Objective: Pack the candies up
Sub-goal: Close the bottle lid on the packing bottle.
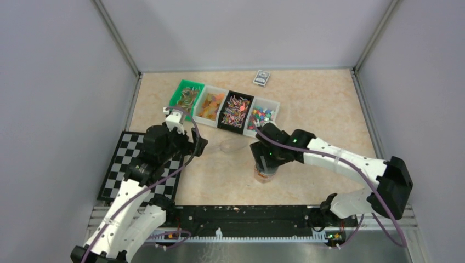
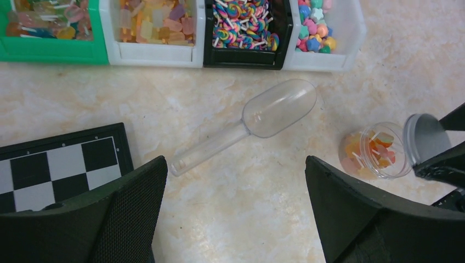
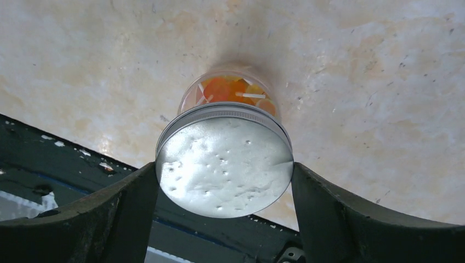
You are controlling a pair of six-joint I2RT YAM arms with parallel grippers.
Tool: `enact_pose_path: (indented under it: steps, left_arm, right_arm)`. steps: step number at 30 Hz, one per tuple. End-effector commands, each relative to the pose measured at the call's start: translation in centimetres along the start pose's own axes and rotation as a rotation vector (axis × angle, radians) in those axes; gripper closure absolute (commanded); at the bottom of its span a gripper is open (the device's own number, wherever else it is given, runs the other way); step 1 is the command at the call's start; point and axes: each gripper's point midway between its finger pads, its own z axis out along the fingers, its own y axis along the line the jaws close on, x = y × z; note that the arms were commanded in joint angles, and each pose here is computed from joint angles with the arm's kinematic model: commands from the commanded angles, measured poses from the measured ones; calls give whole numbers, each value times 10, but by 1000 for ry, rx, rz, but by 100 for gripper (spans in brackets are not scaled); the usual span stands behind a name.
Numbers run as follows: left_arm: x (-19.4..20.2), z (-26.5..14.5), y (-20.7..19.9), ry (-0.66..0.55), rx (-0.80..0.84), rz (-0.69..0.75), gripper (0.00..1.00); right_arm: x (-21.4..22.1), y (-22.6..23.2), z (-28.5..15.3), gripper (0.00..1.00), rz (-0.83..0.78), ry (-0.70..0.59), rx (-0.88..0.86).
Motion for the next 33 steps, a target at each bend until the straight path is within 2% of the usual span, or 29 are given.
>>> enact_pose_path:
  steps: [1, 10, 20, 33]
  left_arm:
    - [-17, -10, 5, -90, -38, 43, 1]
    - [-18, -11, 2, -100, -18, 49, 1]
    - [-17, -9, 1, -92, -14, 50, 1]
    - [-15, -8, 2, -85, -13, 50, 1]
  right_arm:
    - [2, 10, 5, 29, 8, 27, 50]
    - [10, 15, 25, 26, -23, 83, 85]
    - [8, 20, 38, 23, -33, 86, 80]
    - [2, 24, 37, 10, -30, 68, 69]
